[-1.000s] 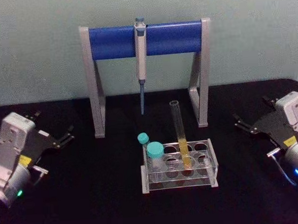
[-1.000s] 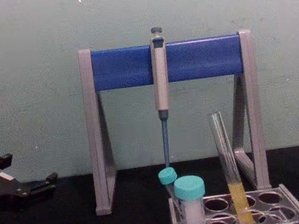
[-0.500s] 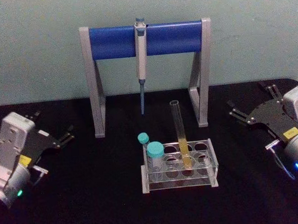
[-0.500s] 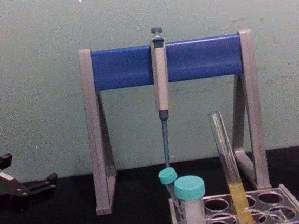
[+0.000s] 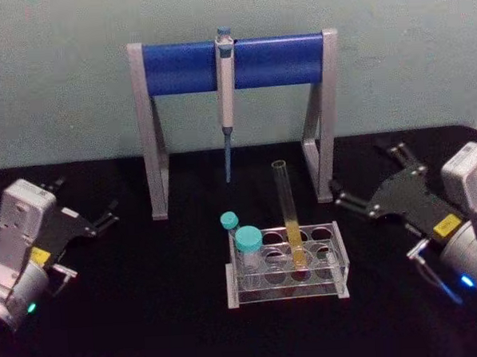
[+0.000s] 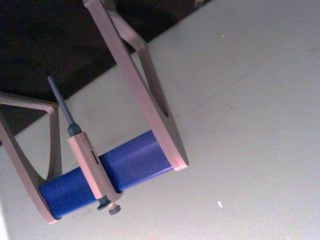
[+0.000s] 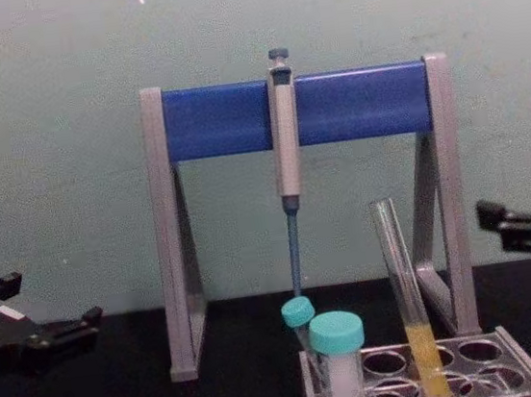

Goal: Pick up the test tube from the test tube rack, shake it, then place it back into the test tube rack.

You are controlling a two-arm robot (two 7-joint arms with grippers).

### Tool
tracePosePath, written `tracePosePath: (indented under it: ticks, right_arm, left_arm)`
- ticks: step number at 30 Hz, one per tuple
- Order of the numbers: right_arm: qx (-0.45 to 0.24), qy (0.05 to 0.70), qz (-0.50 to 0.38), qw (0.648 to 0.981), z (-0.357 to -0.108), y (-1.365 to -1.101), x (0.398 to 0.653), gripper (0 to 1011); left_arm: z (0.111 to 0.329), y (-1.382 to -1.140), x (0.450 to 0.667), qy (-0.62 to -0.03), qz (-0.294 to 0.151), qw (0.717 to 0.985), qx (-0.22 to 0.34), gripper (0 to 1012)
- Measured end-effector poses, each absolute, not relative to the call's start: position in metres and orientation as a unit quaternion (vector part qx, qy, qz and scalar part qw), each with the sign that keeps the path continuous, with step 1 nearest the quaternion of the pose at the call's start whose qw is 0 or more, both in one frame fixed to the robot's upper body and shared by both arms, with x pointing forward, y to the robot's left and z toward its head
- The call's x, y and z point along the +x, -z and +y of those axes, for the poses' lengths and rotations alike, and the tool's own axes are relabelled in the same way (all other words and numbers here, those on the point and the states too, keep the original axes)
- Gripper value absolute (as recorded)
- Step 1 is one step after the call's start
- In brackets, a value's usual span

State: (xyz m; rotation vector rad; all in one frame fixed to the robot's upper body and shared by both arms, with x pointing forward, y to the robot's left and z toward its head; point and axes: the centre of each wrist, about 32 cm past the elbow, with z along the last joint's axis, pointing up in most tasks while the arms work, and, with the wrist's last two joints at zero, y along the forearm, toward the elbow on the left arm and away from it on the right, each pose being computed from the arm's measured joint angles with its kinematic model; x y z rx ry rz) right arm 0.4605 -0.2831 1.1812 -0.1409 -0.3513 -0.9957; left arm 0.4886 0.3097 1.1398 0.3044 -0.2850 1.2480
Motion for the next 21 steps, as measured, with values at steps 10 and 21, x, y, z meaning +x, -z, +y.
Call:
tracePosePath:
  ticks: [10,21]
  right_arm:
    - [-0.034,0.417,-0.121,0.9,-0.267,-1.175,0.467,1000]
    - [-0.03,0.404,-0.079,0.911,-0.257,-1.17,0.485,1000]
  left_arm:
    - [0.31,-1.14,0.489,-0.58,-0.132,0.791,0.141,1001]
    - [0.31,-1.14,0.489,-0.58,-0.132,0.791,0.141,1001]
